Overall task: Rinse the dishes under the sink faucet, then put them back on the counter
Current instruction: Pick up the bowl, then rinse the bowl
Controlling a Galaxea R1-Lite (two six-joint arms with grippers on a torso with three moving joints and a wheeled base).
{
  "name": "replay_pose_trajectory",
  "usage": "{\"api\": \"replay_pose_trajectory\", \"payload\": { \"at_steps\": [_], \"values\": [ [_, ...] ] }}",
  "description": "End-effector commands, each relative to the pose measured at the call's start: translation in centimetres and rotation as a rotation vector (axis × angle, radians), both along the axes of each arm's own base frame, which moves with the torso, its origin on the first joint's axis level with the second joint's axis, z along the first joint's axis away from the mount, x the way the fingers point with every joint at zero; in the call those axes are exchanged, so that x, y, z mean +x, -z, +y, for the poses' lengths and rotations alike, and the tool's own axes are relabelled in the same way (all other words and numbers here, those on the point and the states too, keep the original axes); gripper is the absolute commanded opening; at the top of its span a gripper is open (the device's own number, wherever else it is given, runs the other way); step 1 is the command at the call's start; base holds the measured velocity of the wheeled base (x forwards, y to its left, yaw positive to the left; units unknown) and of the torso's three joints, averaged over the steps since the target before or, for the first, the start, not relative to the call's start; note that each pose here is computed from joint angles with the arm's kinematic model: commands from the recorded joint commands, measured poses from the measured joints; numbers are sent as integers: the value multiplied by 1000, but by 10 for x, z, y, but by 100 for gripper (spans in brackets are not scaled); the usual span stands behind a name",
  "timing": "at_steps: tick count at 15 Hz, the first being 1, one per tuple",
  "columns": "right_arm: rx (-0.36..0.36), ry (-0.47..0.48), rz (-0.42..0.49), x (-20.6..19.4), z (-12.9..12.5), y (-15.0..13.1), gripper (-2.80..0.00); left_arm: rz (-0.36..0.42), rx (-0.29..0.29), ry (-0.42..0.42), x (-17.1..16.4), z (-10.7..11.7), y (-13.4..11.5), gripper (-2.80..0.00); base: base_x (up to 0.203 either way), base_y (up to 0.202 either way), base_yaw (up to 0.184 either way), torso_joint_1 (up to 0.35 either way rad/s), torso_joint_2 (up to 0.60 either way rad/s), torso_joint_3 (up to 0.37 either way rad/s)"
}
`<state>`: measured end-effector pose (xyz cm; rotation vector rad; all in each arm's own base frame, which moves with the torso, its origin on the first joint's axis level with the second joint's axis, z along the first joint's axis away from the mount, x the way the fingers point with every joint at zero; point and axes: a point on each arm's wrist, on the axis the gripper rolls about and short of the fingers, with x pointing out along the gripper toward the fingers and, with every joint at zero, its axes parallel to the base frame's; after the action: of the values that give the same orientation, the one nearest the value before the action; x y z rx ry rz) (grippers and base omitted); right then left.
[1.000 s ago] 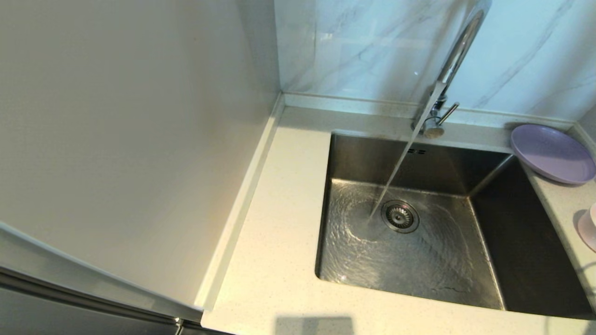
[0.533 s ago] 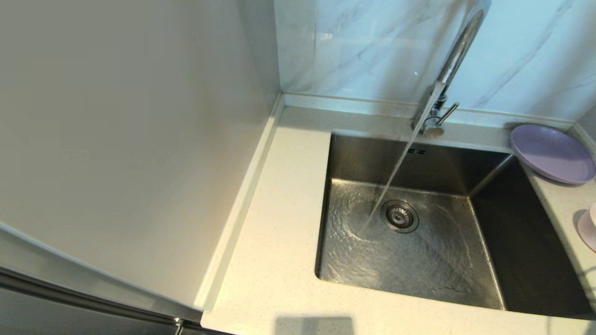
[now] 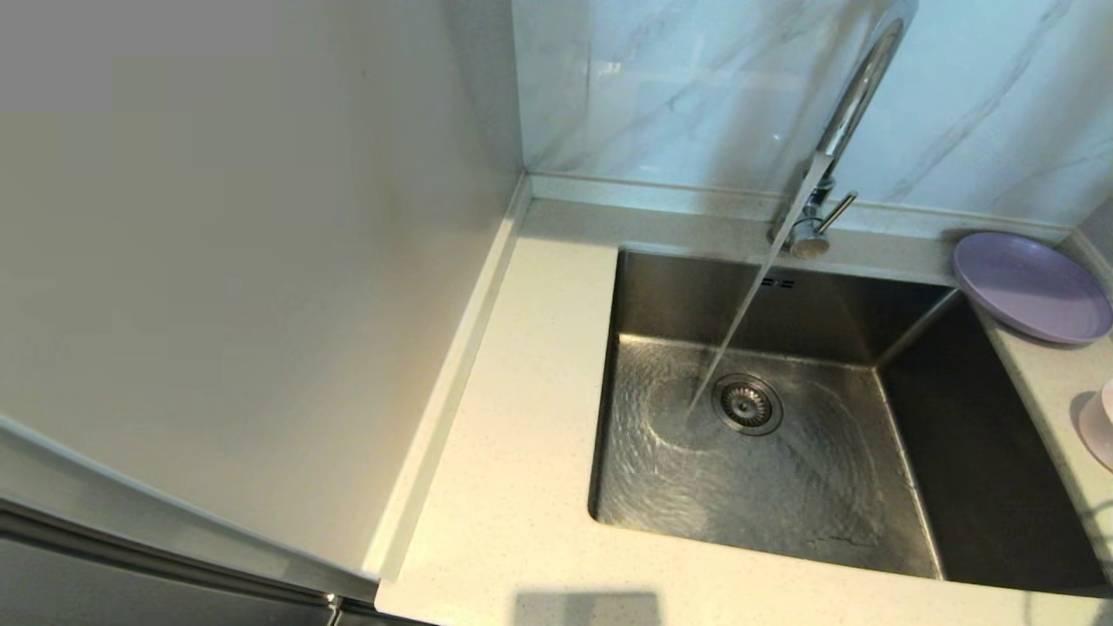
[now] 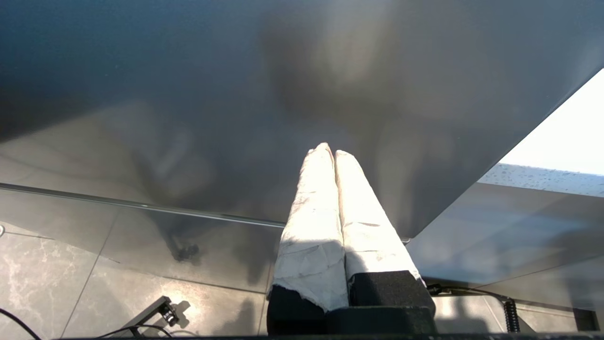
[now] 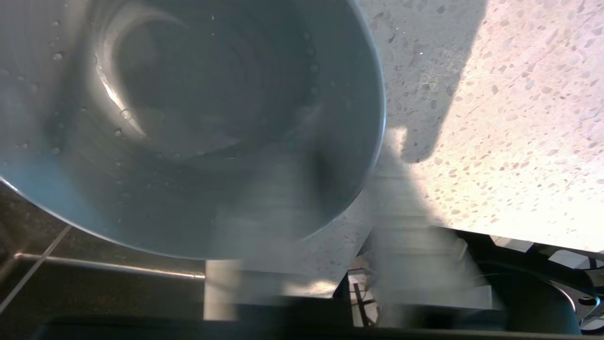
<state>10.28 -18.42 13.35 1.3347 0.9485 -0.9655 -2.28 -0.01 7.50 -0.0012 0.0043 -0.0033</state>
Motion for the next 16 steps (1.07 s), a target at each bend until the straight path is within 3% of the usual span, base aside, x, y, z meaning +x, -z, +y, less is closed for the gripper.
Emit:
{"api": "replay_pose_trajectory", "payload": {
  "at_steps": [1,5,9,16],
  "values": [
    [10,2,4,-1,2,1,-280,0,0,0,0,0,0,-280,0,0,0,0,0,0],
    [15,-1,8,-2,4,2,-280,0,0,0,0,0,0,-280,0,0,0,0,0,0],
    [-40,-4,-4,-10,8,-7,-280,0,0,0,0,0,0,-280,0,0,0,0,0,0],
    [-292,-167,-16,-27,37,-41,-280,0,0,0,0,0,0,-280,0,0,0,0,0,0]
  ]
}}
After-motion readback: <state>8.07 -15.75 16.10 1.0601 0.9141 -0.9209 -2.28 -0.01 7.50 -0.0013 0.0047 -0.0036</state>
